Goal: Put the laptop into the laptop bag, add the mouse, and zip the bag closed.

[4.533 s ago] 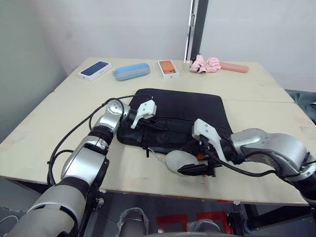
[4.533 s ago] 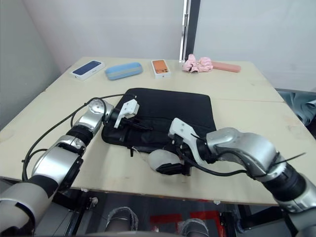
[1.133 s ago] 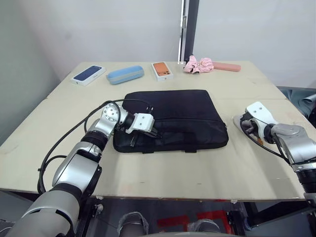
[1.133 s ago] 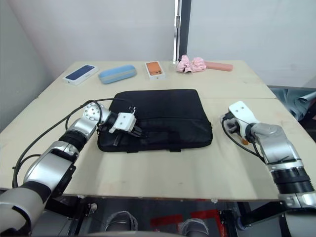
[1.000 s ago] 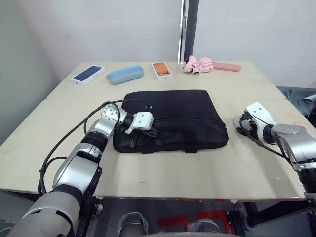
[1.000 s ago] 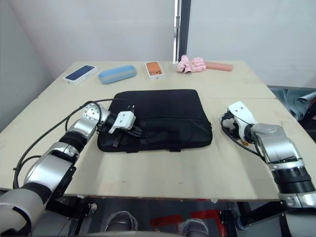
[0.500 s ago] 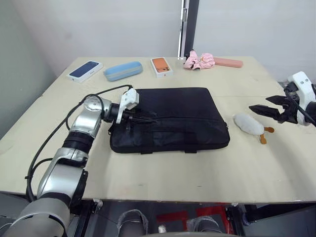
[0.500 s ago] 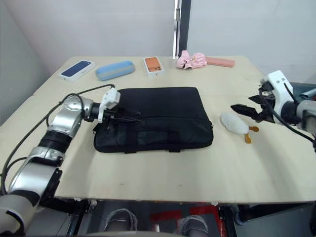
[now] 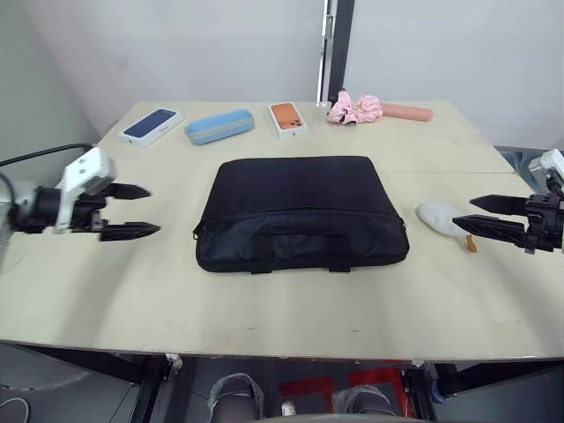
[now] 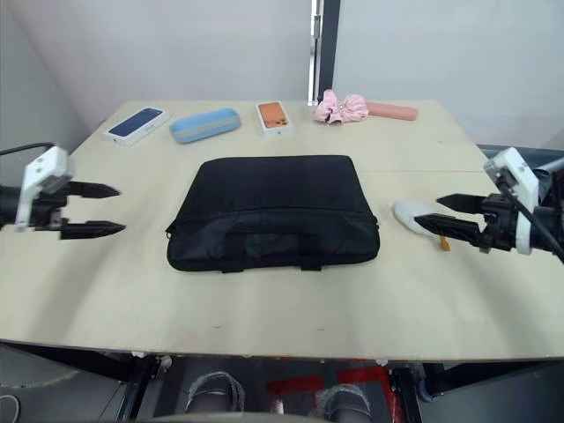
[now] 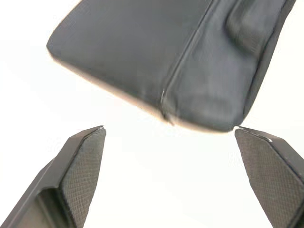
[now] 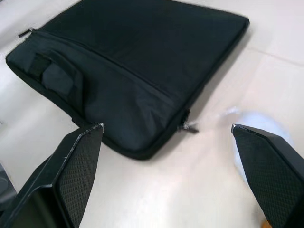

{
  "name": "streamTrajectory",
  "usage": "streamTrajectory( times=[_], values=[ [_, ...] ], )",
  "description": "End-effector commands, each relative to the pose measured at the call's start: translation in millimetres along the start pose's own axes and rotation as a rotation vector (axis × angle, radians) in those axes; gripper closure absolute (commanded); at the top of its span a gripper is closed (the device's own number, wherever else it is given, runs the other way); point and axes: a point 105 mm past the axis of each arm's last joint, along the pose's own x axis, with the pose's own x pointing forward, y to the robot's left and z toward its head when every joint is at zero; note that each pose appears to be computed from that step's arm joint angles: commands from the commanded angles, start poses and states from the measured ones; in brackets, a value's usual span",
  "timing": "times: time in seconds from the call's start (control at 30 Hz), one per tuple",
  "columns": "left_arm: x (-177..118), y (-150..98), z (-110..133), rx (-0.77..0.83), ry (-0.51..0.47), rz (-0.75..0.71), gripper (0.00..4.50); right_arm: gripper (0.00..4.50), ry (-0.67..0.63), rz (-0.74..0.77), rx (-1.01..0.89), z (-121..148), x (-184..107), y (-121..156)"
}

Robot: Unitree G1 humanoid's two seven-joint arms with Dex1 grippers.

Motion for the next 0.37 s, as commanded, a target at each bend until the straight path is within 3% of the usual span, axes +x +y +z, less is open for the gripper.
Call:
streamTrajectory(
  times=[0.03, 0.17, 0.37],
  values=[
    [-17, -9, 11, 0.015, -0.018, -0.017, 0.04, 0.00, -0.016, -0.003, -0.055, 11, -11, 1],
    [-29, -11, 3, -0.119, -0.046, 0.044, 0.04, 0.00, 0.021, -0.025, -0.062, 9, -14, -7],
    [-29, -4, 6, -0.131, -0.090, 0.116, 0.04, 0.00, 0.033, -0.022, -0.070, 8, -14, -10]
  ],
)
